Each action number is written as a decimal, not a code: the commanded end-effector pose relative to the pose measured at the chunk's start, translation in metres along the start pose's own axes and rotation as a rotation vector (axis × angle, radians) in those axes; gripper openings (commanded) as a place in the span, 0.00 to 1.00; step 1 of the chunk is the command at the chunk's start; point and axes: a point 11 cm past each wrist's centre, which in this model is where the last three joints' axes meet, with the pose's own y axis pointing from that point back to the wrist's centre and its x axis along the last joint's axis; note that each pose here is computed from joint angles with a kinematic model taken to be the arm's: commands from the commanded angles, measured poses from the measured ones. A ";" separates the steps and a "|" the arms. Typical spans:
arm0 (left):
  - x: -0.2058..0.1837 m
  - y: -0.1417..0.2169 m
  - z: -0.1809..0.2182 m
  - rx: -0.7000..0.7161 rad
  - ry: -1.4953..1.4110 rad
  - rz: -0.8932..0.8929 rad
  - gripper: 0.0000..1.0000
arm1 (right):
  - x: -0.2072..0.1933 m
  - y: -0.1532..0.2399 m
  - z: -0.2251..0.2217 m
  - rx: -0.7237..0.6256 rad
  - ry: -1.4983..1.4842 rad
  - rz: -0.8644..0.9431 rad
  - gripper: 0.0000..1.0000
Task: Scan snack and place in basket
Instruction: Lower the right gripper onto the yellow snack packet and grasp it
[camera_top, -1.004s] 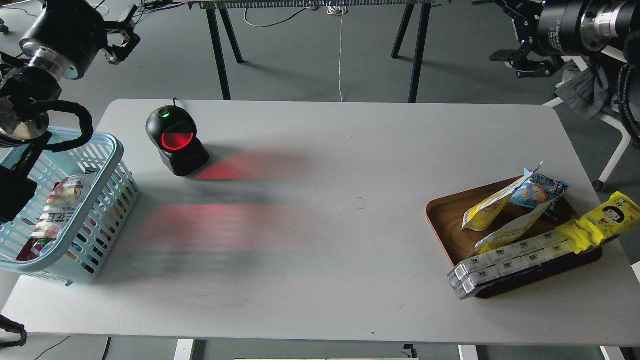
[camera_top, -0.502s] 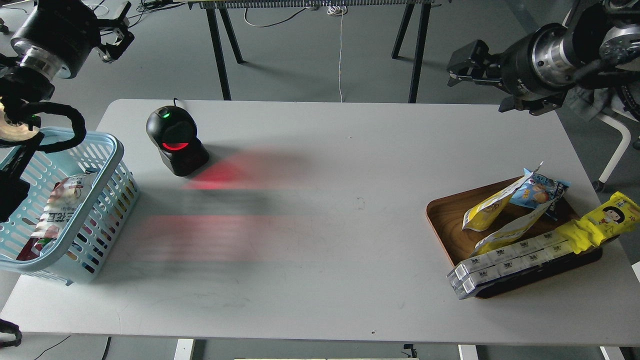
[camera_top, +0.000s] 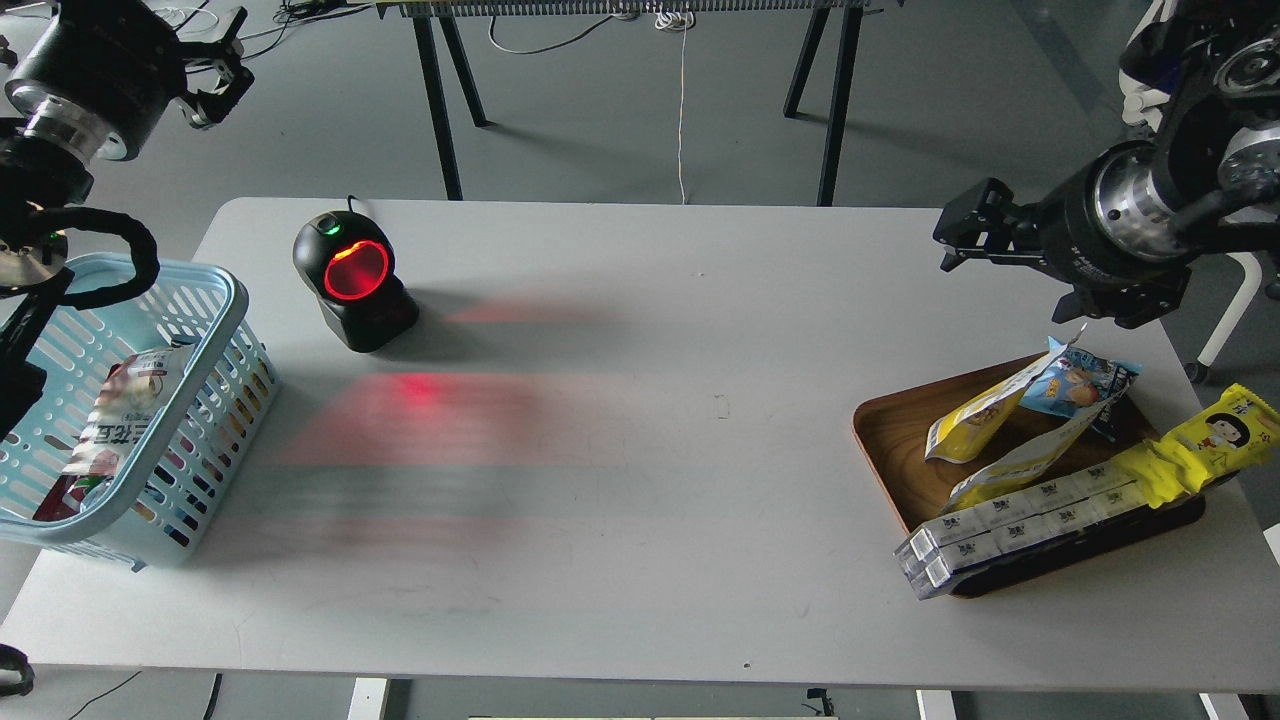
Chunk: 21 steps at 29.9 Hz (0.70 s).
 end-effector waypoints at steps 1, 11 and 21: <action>0.000 0.000 0.000 0.000 0.000 0.000 1.00 | 0.003 -0.004 0.015 -0.007 -0.054 0.001 0.99; 0.001 0.000 0.004 -0.006 -0.005 0.003 1.00 | 0.000 -0.025 0.036 -0.041 -0.126 -0.004 0.99; 0.002 0.001 0.007 -0.009 -0.010 0.004 1.00 | -0.004 -0.049 0.053 -0.086 -0.133 -0.006 0.98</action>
